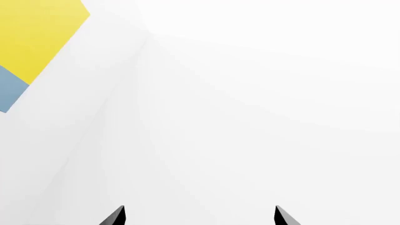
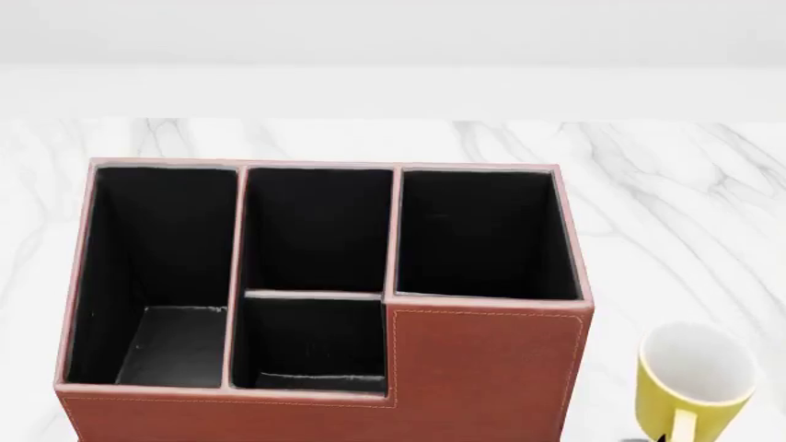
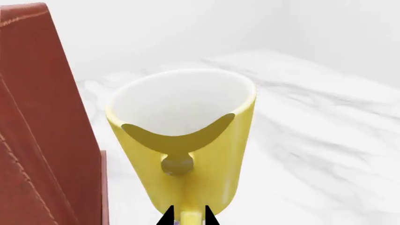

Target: Pick up the yellow and white mug and place it to the right of the caddy.

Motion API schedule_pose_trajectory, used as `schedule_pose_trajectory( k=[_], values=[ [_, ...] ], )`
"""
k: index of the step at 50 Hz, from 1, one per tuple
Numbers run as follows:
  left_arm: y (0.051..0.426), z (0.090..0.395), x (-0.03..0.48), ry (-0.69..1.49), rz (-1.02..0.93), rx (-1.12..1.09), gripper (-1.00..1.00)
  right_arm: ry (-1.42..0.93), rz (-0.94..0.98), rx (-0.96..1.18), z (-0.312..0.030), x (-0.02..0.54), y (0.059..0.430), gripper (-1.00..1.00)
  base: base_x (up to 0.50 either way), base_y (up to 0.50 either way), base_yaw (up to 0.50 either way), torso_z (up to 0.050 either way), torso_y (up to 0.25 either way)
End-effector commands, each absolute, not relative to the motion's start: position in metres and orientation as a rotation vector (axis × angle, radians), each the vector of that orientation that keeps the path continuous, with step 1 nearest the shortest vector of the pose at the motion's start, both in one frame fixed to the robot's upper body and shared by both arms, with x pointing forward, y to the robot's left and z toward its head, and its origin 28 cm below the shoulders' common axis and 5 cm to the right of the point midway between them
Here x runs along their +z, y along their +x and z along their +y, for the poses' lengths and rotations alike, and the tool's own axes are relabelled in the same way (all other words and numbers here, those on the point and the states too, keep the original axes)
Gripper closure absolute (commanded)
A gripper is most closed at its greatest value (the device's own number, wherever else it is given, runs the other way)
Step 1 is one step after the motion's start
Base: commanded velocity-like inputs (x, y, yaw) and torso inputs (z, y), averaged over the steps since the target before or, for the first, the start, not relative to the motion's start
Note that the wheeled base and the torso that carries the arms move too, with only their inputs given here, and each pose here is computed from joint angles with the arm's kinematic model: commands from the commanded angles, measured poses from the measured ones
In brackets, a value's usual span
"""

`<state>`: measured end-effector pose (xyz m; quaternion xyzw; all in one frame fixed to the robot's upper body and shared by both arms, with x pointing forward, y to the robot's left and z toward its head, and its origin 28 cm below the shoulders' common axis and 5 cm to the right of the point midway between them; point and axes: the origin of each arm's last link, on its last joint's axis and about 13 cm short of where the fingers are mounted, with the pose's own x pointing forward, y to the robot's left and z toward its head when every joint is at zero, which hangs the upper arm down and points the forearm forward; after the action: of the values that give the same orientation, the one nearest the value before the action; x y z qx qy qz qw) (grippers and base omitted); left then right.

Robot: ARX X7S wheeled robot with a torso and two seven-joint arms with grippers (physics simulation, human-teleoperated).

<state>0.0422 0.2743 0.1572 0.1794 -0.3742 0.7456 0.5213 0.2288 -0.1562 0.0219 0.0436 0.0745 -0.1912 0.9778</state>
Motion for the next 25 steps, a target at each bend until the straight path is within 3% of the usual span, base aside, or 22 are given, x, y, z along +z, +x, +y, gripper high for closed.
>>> schedule_pose_trajectory(
  k=[1,25],
  values=[
    [0.041,0.274,0.157,0.429,-0.898,1.788,-1.00,0.088,0.146,-0.371,-0.156,0.019,0.233,1.00,0.00,0.00,0.00,0.000,0.000],
    [0.043,0.274,0.157,0.433,-0.898,1.785,-1.00,0.128,0.224,-0.349,-0.157,0.004,0.235,1.00,0.00,0.00,0.00,0.000,0.000]
  ],
)
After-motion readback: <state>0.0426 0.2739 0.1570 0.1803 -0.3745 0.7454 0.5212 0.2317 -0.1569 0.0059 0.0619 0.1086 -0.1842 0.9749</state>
